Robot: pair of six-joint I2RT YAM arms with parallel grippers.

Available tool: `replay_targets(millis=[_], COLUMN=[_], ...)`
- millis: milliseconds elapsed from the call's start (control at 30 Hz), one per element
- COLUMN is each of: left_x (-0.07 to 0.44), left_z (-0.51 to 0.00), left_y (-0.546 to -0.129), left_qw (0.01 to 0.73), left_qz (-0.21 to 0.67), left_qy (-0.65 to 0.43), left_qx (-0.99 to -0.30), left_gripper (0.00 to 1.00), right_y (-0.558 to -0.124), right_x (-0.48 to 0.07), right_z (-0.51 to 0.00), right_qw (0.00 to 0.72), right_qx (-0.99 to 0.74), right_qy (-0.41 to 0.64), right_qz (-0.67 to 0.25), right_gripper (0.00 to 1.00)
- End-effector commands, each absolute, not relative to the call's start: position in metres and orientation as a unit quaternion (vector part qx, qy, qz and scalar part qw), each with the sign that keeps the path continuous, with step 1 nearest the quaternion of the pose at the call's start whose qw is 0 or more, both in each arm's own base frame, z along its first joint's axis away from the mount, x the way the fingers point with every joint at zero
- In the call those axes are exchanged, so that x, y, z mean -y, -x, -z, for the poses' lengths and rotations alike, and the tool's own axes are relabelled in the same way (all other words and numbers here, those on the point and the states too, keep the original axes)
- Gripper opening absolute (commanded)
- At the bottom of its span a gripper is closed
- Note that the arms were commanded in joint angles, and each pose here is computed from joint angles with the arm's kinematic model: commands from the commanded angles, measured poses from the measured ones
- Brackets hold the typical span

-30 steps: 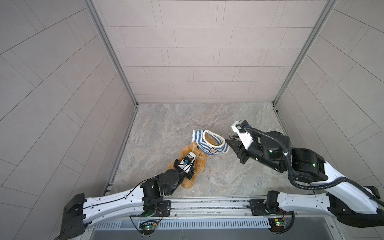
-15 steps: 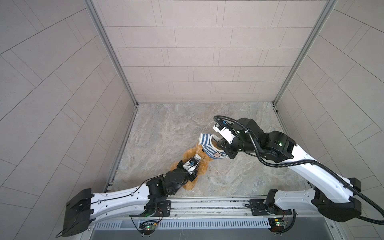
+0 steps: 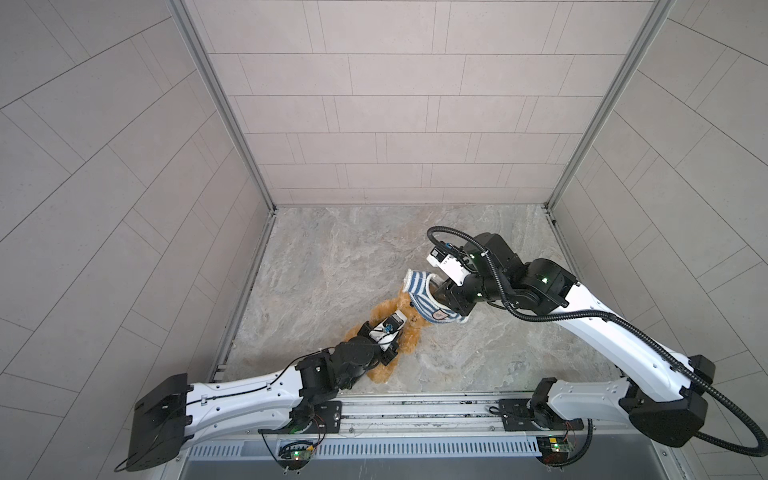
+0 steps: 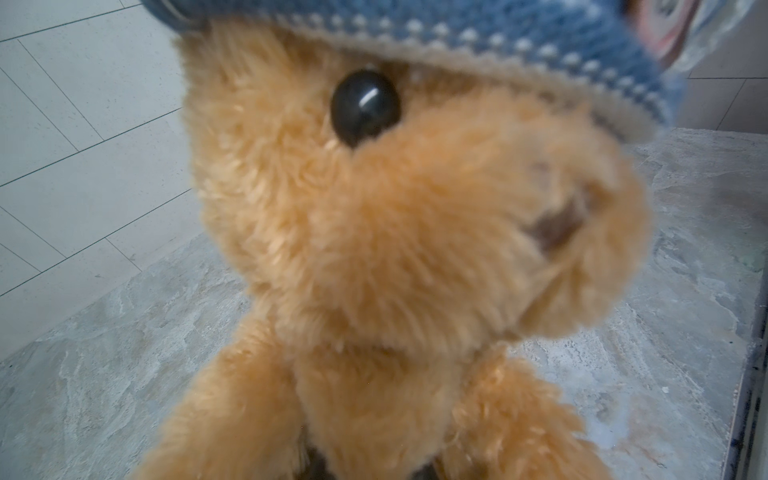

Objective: Dress the teddy bear

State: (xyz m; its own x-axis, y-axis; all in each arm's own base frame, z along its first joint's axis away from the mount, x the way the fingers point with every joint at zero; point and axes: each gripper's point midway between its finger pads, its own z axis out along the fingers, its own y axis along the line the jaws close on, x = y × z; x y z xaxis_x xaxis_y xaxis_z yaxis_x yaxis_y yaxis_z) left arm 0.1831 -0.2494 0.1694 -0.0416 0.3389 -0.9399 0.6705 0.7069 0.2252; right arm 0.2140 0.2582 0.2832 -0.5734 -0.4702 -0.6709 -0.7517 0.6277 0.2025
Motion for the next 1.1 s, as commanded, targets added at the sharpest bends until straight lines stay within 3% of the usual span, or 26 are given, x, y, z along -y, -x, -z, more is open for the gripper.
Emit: replay_targets(millis=[0, 467, 767, 1067], left_x=[0.260, 0.261, 0.262, 0.260], left_z=[-0.207, -0.206, -0.206, -0.204], left_y=[-0.183, -0.182, -0.182, -0.185], left_qw=[0.624, 0.623, 0.623, 0.623], left_qz=[0.183, 0.190, 0.191, 0.186], left_qy=[-0.327, -0.326, -0.323, -0.316], left_qx=[-0.685, -0.685, -0.686, -0.691], left_gripper=[0.00, 0.00, 0.00, 0.00], right_y=[-0.213, -0.227, -0.219, -0.209], right_x=[-0.264, -0.280, -0.290, -0.287], right_z=[-0.285, -0.260, -0.254, -0.245], right_qw=[0.288, 0.257, 0.228, 0.204], right_qx=[-0.844, -0.848, -0.840, -0.842], right_qy=[0.361, 0.359, 0.370, 0.379], right_qz=[-0.271, -0.293, -0.324, -0.324], right_gripper=[0.36, 0.51, 0.47, 0.24])
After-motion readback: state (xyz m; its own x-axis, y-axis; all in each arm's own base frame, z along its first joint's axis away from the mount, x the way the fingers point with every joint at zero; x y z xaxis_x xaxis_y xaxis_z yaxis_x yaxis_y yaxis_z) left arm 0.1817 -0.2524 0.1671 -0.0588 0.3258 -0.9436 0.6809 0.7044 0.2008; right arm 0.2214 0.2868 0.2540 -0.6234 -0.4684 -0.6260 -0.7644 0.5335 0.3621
